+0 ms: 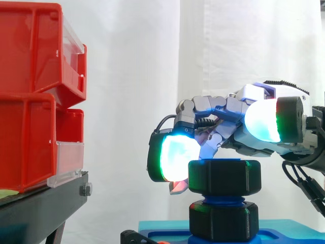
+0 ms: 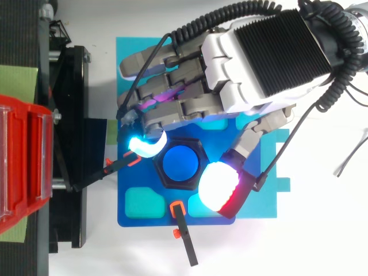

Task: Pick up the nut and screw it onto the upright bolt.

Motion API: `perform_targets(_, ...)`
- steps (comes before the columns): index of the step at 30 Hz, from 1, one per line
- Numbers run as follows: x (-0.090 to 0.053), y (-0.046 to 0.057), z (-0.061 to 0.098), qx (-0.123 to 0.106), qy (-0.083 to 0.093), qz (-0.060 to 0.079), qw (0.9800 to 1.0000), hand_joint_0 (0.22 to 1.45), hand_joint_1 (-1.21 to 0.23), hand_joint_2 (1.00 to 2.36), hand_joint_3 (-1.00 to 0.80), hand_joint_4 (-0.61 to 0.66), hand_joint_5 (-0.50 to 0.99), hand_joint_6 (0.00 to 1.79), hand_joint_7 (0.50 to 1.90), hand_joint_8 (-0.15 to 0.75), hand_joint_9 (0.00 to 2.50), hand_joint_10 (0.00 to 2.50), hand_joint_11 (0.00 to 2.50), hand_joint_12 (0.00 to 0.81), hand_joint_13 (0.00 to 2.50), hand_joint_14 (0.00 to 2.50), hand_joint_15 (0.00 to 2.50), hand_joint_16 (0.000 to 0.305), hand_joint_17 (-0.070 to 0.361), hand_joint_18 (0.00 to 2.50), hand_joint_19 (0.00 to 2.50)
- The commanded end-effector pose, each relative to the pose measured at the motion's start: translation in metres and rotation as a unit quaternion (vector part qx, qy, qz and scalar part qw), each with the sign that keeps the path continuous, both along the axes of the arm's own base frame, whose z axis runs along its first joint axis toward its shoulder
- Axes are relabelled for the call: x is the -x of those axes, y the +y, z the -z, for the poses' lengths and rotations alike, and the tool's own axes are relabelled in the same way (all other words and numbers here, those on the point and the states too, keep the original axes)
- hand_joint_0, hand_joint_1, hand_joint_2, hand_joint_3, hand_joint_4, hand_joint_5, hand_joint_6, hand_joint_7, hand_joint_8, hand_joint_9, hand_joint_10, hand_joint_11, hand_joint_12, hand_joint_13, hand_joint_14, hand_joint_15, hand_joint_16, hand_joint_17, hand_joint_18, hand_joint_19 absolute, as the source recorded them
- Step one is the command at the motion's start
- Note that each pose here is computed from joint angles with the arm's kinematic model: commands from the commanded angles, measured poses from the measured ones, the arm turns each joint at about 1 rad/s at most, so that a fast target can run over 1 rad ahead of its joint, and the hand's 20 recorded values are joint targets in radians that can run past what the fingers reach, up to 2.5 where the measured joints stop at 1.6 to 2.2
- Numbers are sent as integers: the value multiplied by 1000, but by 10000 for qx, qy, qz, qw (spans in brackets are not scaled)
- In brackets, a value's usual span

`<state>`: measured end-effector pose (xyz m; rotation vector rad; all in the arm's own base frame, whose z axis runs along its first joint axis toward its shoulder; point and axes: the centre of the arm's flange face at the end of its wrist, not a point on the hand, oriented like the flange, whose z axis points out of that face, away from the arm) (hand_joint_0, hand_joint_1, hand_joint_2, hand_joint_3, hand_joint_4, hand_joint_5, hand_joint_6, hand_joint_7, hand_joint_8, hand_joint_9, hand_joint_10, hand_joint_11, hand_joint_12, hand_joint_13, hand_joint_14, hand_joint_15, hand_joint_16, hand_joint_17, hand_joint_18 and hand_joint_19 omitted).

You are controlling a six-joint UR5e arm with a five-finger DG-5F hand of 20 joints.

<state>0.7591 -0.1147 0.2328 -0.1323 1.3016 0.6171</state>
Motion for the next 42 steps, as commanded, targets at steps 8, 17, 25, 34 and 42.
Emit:
perform_targets(8, 1, -7, -2, 10, -32, 11, 10000, 528, -213, 1000, -500, 163, -5, 501, 1541, 265, 982, 0, 0, 170, 779, 0, 0, 12, 27, 437, 0)
perform_targets(17, 5, -19, 0, 56, -22, -35, 10000, 547, -240, 1000, -500, 82, 29, 591, 1417, 246, 1287, 2, 0, 126, 990, 0, 0, 7, 17, 665, 0)
perform_targets(25, 7, -27, -2, 85, -55, -62, 9999, 551, -253, 1000, -500, 51, 35, 684, 1176, 224, 1405, 0, 18, 108, 1089, 0, 0, 5, 11, 764, 0)
perform_targets(34, 8, -37, -5, 116, -202, -125, 9997, 547, -265, 1000, -500, 49, 45, 663, 1201, 211, 1524, 4, 94, 101, 1128, 0, 0, 4, 8, 835, 36)
perform_targets(42, 1, -48, -30, 166, -448, -254, 9985, 525, -241, 1000, -500, 190, 1, 503, 1476, 278, 1376, 6, 160, 146, 986, 0, 0, 10, 23, 670, 17)
